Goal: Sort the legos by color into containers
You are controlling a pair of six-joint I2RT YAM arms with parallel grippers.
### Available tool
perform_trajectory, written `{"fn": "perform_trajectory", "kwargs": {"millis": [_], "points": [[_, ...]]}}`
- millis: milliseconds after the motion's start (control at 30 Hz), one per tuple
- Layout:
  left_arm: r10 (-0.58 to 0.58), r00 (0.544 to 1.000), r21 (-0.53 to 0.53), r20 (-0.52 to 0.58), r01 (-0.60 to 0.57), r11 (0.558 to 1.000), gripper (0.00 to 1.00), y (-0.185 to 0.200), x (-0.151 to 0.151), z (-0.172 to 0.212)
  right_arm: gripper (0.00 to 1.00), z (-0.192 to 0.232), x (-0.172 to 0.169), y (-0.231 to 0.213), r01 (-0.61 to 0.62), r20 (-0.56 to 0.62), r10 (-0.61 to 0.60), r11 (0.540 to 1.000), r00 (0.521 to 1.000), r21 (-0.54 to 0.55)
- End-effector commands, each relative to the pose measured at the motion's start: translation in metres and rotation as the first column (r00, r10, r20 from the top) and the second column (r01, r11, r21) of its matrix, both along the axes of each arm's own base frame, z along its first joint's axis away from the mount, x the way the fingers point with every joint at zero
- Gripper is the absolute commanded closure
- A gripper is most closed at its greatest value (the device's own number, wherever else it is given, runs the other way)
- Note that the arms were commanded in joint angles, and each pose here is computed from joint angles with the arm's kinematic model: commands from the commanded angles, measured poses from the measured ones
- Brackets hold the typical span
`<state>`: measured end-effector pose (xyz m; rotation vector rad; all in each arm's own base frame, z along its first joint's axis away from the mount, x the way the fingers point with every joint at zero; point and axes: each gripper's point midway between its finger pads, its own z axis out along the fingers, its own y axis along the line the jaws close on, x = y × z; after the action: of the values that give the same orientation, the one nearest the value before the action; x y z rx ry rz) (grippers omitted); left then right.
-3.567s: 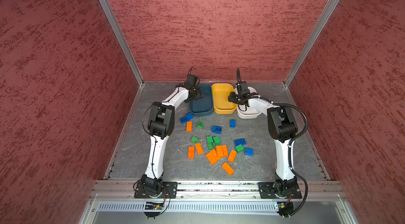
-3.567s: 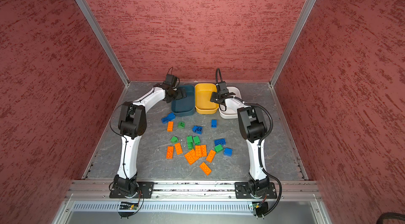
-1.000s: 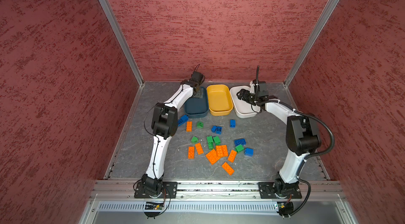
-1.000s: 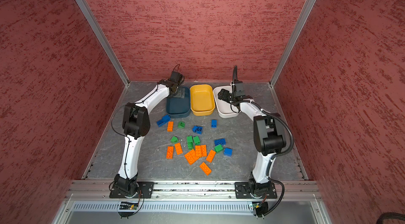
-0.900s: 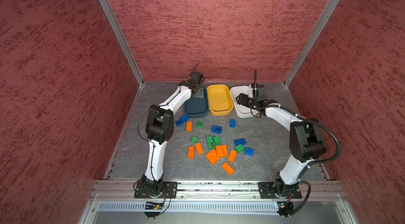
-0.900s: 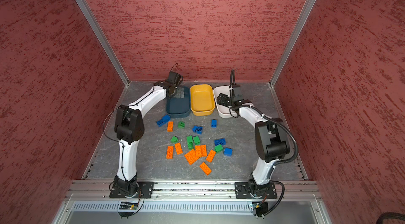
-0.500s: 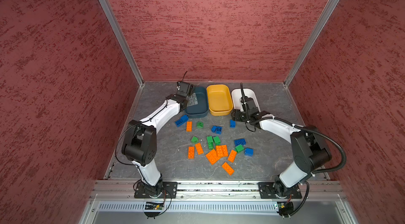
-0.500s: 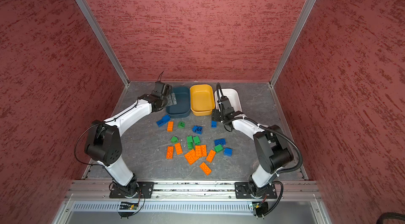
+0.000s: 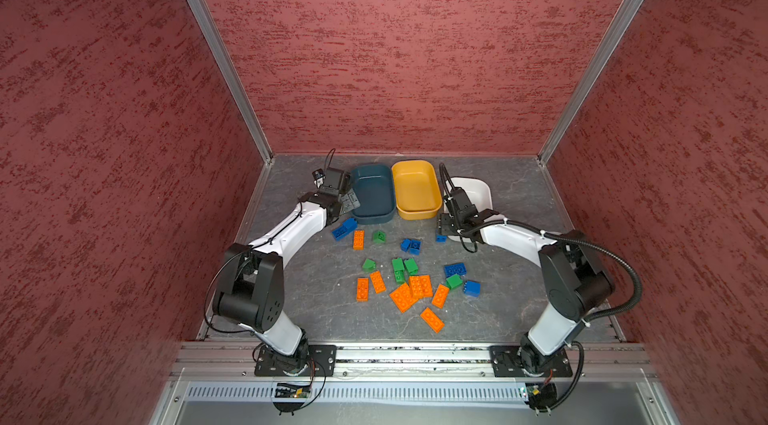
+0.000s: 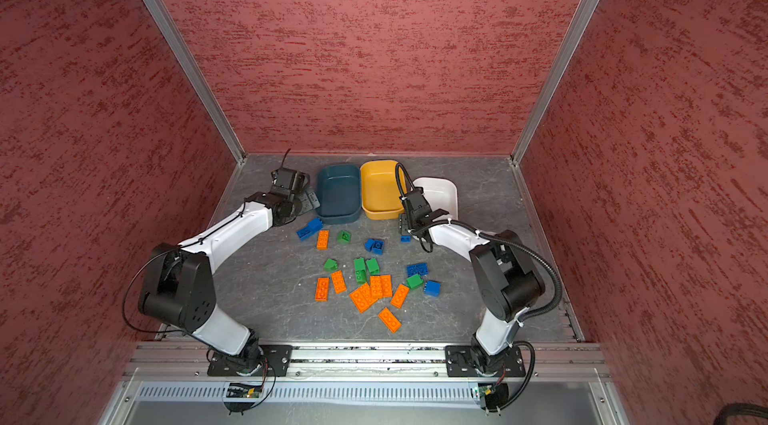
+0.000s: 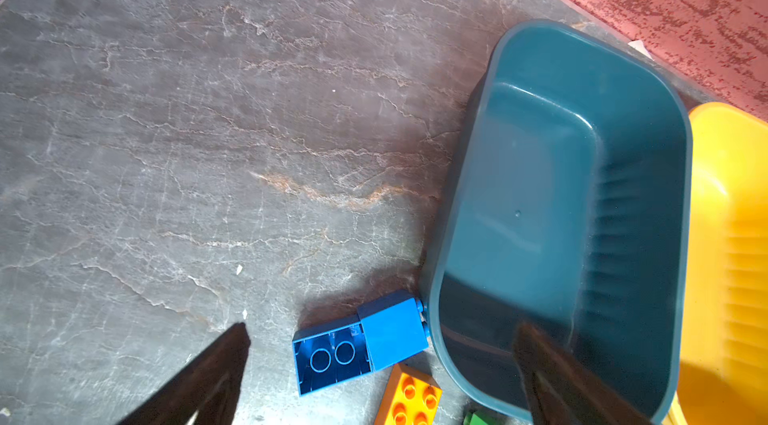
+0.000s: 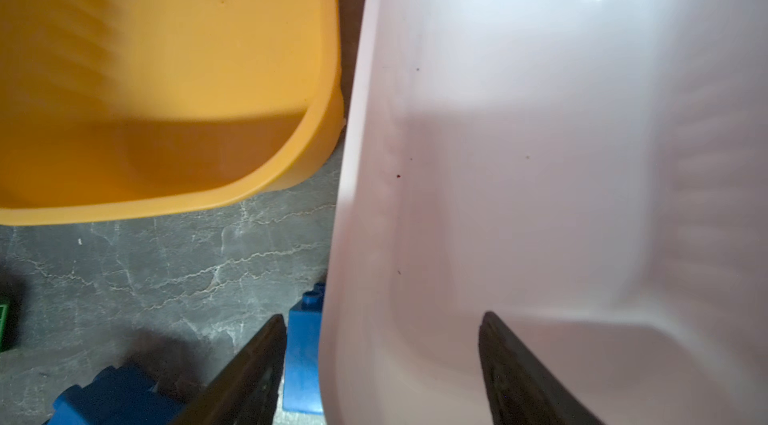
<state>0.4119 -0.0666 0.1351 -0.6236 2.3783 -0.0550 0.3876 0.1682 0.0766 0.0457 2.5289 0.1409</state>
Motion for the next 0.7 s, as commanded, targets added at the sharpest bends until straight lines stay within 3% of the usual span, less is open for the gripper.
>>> {"fn": "perform_trajectory", "kwargs": {"millis": [0, 133, 200, 367, 667], "points": [[0.014, 0.999, -0.009, 0.041, -0.014, 1.0, 0.01, 0.001, 0.001, 0.013, 0.27, 0.046, -0.002, 0.002, -0.004, 0.089, 0.001, 0.999, 0.996, 0.038], [0.017, 0.999, -0.002, 0.046, -0.017, 1.0, 0.01, 0.002, 0.002, 0.015, 0.38, 0.05, -0.03, -0.016, 0.066, 0.08, -0.071, 0.996, 0.994, 0.059], [0.019, 0.999, 0.0, 0.048, -0.019, 1.0, 0.01, 0.002, 0.002, 0.016, 0.5, 0.059, -0.046, -0.033, 0.105, 0.098, -0.111, 0.992, 0.989, 0.073], [0.015, 0.999, -0.004, 0.049, -0.015, 1.0, 0.01, 0.001, 0.003, 0.017, 0.65, 0.046, -0.073, -0.062, 0.155, 0.031, -0.16, 0.982, 0.987, 0.112], [0.009, 0.998, -0.014, 0.056, -0.008, 1.0, 0.01, -0.003, 0.003, 0.019, 0.71, 0.001, -0.074, -0.092, 0.199, -0.028, -0.198, 0.979, 0.98, 0.051]]}}
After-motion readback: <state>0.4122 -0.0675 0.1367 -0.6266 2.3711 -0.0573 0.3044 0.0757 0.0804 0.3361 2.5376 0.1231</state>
